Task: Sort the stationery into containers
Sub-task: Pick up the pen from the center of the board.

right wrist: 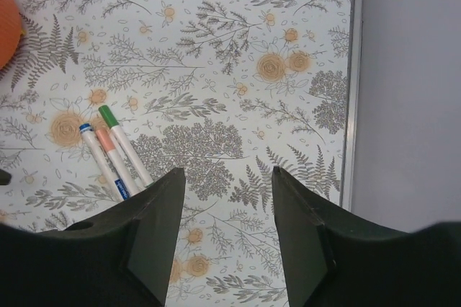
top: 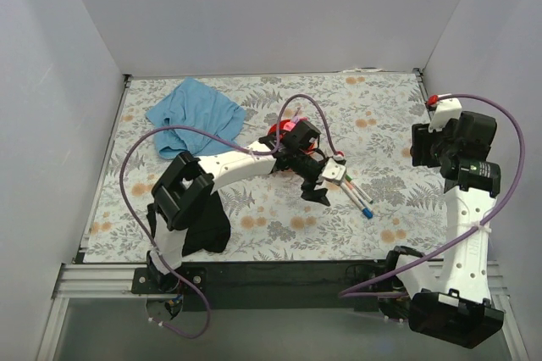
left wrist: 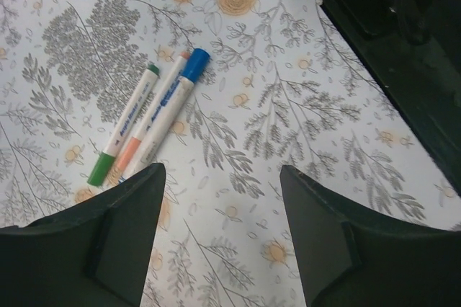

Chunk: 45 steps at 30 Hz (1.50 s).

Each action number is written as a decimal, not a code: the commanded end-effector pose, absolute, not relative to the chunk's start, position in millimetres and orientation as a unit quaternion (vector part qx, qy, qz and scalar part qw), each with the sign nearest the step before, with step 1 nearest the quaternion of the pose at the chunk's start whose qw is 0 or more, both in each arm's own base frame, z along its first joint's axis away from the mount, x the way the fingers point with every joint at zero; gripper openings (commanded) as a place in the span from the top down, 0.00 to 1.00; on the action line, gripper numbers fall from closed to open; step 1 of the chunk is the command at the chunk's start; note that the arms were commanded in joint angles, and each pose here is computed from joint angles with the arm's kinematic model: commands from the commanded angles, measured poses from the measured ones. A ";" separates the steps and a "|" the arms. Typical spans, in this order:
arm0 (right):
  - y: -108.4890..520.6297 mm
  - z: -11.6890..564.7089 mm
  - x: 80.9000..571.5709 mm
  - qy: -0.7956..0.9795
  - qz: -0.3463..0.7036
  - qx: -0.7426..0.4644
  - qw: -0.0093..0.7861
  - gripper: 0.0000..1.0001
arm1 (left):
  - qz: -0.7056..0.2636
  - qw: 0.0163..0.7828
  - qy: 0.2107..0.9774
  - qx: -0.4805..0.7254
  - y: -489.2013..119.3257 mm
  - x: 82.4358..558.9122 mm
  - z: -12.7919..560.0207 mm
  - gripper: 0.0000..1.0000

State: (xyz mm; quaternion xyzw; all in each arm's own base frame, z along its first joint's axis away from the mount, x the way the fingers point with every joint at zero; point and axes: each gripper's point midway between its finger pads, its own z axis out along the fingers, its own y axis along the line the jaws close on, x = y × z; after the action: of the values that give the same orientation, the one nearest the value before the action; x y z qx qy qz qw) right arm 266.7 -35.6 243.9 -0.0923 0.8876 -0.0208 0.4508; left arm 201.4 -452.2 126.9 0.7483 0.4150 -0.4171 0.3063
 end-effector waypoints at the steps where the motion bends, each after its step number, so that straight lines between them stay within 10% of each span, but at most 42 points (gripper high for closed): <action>1: -33.1 247.6 263.0 0.893 0.010 -0.056 0.446 0.40 | -0.433 0.372 0.345 0.745 -499.2 208.2 149.4 0.39; 12: -43.4 246.9 262.7 0.896 0.002 -0.056 0.441 0.40 | -0.463 0.369 0.328 0.736 -557.4 208.3 114.1 0.67; 45: -44.7 214.5 266.9 0.917 0.052 -0.053 0.392 0.43 | -0.389 0.275 0.382 0.792 -528.1 202.0 31.7 0.74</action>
State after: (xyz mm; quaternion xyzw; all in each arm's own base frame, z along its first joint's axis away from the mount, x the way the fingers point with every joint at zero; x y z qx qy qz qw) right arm 262.0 -47.3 209.0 -0.0456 0.9212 0.0387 0.3844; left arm 201.2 -545.6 29.6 0.7633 0.3673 -0.4417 0.2957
